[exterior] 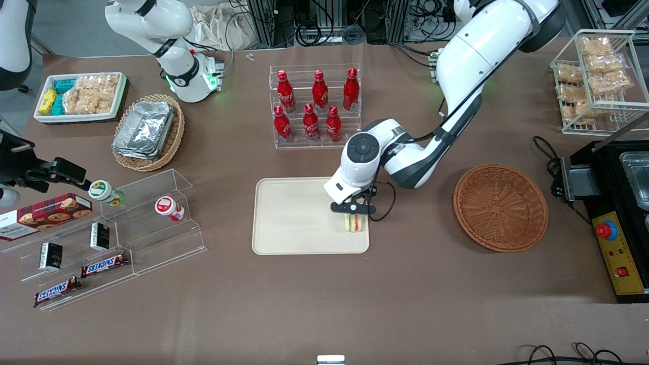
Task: Place sandwich from basket to tray
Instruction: 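Lower the held sandwich onto the cream tray and open the left gripper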
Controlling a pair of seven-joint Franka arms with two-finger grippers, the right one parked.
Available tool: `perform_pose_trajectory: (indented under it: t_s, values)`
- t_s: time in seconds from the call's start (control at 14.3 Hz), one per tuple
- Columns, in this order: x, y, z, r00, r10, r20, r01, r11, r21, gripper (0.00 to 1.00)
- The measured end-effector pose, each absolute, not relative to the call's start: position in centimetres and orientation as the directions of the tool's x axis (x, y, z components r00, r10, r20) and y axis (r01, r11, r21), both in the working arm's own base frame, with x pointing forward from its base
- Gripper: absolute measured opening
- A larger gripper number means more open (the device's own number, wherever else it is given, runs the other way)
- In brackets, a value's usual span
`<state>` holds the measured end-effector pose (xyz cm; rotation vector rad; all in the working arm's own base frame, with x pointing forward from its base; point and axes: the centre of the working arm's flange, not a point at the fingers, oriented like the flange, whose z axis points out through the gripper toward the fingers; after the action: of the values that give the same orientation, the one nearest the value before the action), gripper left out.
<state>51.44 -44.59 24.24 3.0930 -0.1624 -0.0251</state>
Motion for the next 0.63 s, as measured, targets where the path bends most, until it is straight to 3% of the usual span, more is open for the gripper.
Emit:
perform_pose_trajectory:
  t_s: [0.56, 0.63]
  values:
    - [51.7, -44.8, 24.1, 0.994, -0.107, -0.010, -0.107, -0.993, 0.045, 0.97]
    - [52.0, -44.7, 24.9, 0.995, -0.104, 0.000, -0.103, -0.994, 0.044, 1.00]
